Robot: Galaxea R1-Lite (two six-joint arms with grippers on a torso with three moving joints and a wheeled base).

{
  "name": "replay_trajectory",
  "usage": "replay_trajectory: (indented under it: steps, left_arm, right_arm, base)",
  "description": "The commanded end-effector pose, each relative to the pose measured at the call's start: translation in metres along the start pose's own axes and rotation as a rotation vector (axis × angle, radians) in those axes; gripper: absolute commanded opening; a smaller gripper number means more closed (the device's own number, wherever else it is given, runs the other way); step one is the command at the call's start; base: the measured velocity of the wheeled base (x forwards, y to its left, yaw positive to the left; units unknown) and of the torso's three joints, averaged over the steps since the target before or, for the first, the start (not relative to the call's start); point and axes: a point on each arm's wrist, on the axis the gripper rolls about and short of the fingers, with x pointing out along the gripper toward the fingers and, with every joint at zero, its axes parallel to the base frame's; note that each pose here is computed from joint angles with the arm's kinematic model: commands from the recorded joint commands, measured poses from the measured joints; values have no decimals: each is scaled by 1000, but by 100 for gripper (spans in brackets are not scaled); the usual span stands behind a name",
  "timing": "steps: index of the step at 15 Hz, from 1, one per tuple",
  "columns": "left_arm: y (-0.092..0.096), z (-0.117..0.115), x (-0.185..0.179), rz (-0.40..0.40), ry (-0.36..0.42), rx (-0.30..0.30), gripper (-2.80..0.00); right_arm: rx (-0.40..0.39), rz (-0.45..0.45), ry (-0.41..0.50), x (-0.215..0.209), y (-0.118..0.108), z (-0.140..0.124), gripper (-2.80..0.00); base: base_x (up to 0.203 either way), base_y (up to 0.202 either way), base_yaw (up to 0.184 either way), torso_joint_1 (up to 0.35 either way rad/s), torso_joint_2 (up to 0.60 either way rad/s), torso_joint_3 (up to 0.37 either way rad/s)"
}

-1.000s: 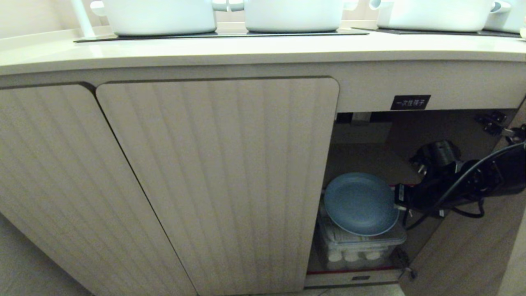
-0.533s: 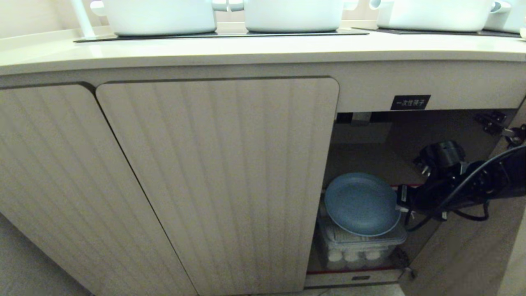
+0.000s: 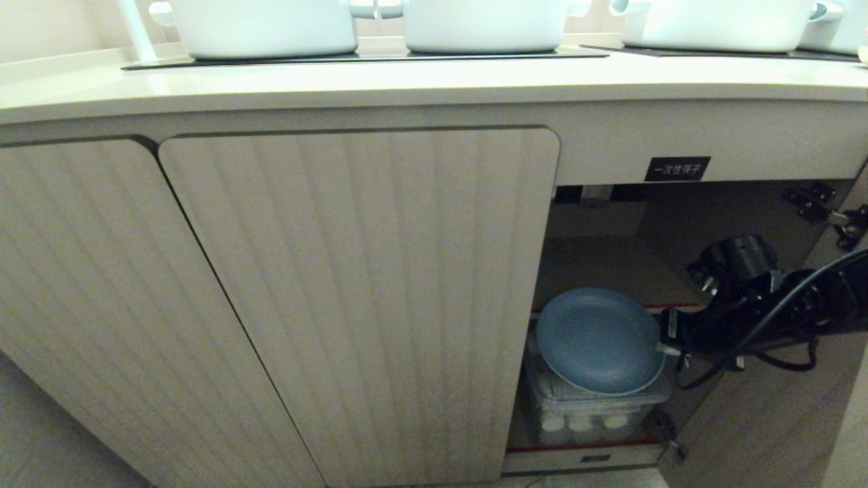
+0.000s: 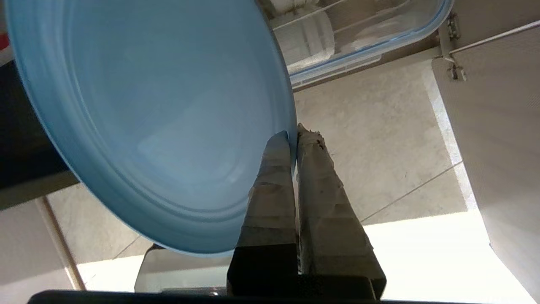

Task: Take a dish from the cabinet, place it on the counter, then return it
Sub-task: Place it on the table

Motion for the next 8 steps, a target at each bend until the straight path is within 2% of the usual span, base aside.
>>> replay_trajectory:
  steps: [1, 8]
  left_arm:
    - [0, 0, 0, 0, 0, 0, -280]
    - [0, 0, 0, 2, 0, 0, -280]
  right_arm:
    - [1, 7, -7, -6, 0, -2, -280]
    - [-2, -5, 23, -21, -8, -24, -280]
  base:
    - [0, 0, 0, 0, 0, 0]
    - [0, 0, 0, 0, 0, 0]
